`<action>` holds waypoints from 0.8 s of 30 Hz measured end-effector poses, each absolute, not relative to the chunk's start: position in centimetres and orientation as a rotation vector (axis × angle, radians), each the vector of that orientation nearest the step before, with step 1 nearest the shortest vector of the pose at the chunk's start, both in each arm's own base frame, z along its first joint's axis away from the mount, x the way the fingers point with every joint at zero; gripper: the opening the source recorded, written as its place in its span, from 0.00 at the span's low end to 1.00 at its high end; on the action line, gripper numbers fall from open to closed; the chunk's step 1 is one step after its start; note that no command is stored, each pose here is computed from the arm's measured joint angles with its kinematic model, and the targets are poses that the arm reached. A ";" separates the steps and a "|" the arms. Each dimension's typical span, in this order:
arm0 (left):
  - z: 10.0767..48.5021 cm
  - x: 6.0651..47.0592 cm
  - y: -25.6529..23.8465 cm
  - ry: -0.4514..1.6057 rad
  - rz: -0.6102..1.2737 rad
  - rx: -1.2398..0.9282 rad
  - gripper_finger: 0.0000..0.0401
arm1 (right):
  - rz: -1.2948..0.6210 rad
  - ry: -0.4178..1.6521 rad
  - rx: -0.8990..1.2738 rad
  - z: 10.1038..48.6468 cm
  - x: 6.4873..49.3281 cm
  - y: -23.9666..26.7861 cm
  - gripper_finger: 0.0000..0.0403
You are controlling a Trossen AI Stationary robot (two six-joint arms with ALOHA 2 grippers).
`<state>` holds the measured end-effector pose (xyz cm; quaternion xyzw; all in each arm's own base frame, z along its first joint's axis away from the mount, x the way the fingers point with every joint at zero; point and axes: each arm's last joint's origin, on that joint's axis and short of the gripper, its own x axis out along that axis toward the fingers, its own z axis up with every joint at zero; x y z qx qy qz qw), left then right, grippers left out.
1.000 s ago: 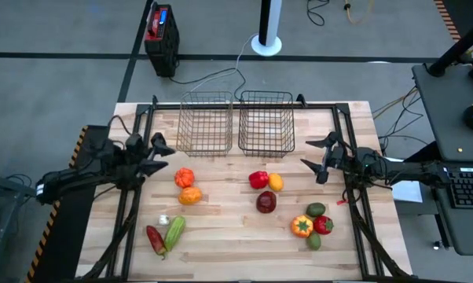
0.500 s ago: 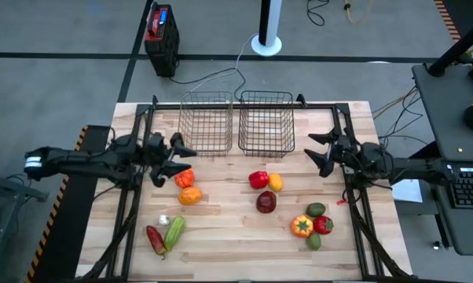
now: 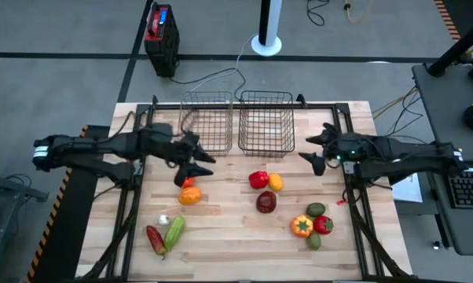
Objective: Sort produce into baskets
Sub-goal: Put the brown potato into the black wire basket
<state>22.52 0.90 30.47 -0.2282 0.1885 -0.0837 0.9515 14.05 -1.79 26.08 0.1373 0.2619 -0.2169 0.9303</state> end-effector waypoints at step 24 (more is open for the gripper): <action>23.7 23.6 -8.9 1.297 -0.144 -0.621 0.58 | -0.480 0.696 0.265 26.5 15.8 -1.9 0.81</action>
